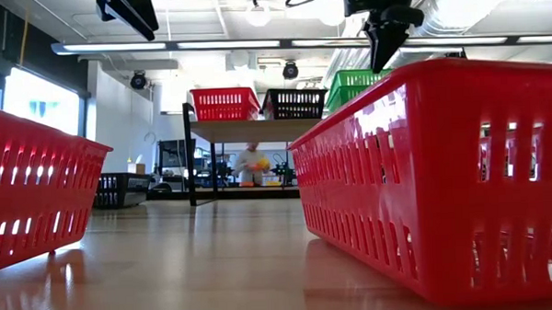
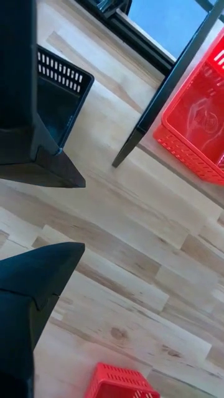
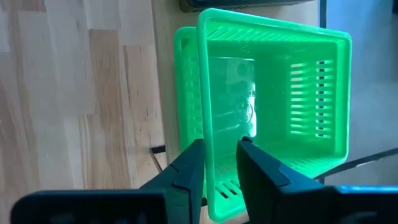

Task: Stack baskets on shelf by color
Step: Stack the top green bin on the green bin on the shelf, then stack the top black bin on the black bin on the shelf

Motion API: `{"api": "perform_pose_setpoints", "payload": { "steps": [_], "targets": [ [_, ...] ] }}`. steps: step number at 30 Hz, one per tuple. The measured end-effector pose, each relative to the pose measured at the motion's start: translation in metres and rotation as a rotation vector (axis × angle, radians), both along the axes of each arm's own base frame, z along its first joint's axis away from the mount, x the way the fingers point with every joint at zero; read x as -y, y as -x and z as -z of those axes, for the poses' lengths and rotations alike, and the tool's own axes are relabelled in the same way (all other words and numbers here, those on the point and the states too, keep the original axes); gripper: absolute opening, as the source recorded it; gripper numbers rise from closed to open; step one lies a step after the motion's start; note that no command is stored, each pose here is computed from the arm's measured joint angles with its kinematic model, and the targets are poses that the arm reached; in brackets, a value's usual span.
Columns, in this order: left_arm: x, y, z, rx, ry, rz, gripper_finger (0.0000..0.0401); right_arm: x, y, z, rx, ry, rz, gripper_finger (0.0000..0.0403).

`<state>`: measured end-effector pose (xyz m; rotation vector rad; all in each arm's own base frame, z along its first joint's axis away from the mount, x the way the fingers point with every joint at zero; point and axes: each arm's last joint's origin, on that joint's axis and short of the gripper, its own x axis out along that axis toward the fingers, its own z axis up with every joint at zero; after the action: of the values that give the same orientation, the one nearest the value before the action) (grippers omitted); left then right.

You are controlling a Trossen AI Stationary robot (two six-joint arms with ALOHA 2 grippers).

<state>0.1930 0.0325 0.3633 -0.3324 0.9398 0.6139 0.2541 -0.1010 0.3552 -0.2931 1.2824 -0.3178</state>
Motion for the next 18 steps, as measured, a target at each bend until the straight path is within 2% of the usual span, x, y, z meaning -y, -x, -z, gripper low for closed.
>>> {"api": "perform_pose_setpoints", "payload": {
  "steps": [8, 18],
  "targets": [
    [0.0, 0.0, 0.0, -0.021, -0.024, 0.048, 0.0142, -0.001, 0.0, -0.003, 0.041, -0.023, 0.066, 0.0083],
    [0.002, 0.008, 0.009, -0.13, 0.025, 0.083, 0.0142, -0.002, 0.004, -0.043, 0.172, 0.0, 0.106, 0.0083]
  ]
}}
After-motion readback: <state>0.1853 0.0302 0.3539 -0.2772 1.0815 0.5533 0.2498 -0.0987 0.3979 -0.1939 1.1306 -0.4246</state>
